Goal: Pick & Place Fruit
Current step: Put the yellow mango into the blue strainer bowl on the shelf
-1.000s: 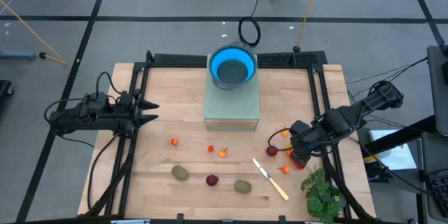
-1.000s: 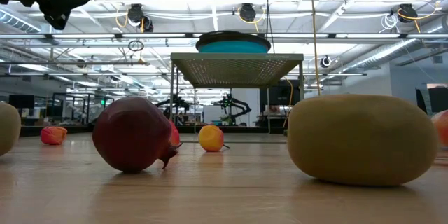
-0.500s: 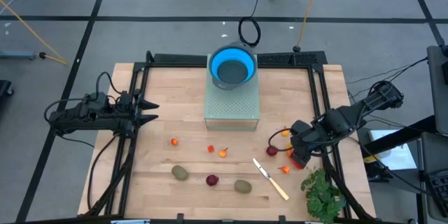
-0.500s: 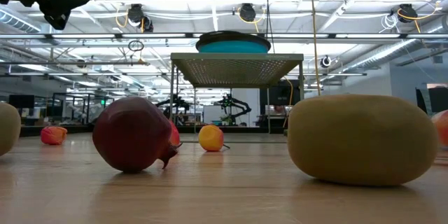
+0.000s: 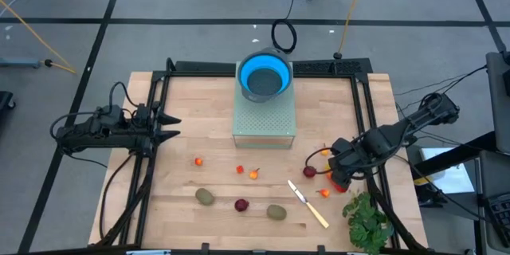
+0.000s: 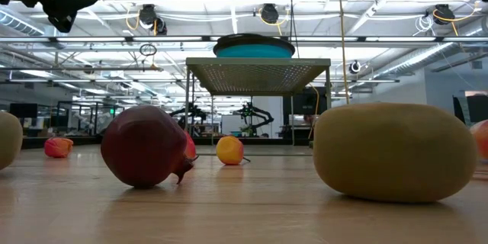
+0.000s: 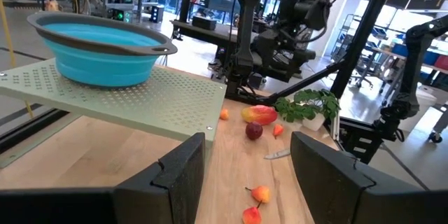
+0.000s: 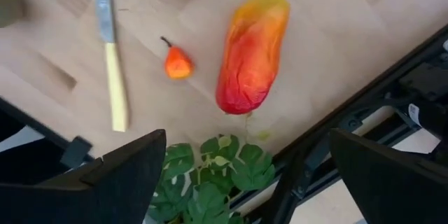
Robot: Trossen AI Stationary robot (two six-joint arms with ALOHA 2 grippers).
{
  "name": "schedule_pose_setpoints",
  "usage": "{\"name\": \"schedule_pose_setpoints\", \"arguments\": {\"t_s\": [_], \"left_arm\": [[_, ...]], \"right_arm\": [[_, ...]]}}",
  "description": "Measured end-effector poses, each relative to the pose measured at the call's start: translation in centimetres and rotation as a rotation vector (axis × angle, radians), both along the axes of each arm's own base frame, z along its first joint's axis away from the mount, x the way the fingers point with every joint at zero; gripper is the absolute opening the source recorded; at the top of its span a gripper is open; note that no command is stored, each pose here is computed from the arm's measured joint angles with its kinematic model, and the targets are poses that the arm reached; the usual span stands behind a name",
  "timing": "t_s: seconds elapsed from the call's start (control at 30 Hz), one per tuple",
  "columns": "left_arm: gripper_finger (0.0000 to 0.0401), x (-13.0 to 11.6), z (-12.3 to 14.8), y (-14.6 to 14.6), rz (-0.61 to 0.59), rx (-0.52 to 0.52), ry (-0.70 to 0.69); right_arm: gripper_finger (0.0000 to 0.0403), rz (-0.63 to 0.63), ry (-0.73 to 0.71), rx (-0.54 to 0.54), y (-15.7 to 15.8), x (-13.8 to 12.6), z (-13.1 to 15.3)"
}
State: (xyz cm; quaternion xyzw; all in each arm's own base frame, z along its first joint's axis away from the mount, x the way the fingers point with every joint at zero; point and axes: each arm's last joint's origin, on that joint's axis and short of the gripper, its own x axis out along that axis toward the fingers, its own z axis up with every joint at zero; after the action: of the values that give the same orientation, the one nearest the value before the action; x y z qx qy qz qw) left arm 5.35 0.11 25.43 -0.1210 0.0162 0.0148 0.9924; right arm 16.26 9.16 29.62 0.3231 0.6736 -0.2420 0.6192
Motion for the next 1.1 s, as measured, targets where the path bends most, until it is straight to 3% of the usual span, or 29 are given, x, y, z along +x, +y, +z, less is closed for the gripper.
{"name": "schedule_pose_setpoints", "arguments": {"t_s": [1.1], "left_arm": [[0.0212,0.0,0.0,0.0,0.001,-0.022,0.0]], "right_arm": [[0.0396,-0.001,0.05,-0.022,-0.2,-0.4,-7.8]]}}
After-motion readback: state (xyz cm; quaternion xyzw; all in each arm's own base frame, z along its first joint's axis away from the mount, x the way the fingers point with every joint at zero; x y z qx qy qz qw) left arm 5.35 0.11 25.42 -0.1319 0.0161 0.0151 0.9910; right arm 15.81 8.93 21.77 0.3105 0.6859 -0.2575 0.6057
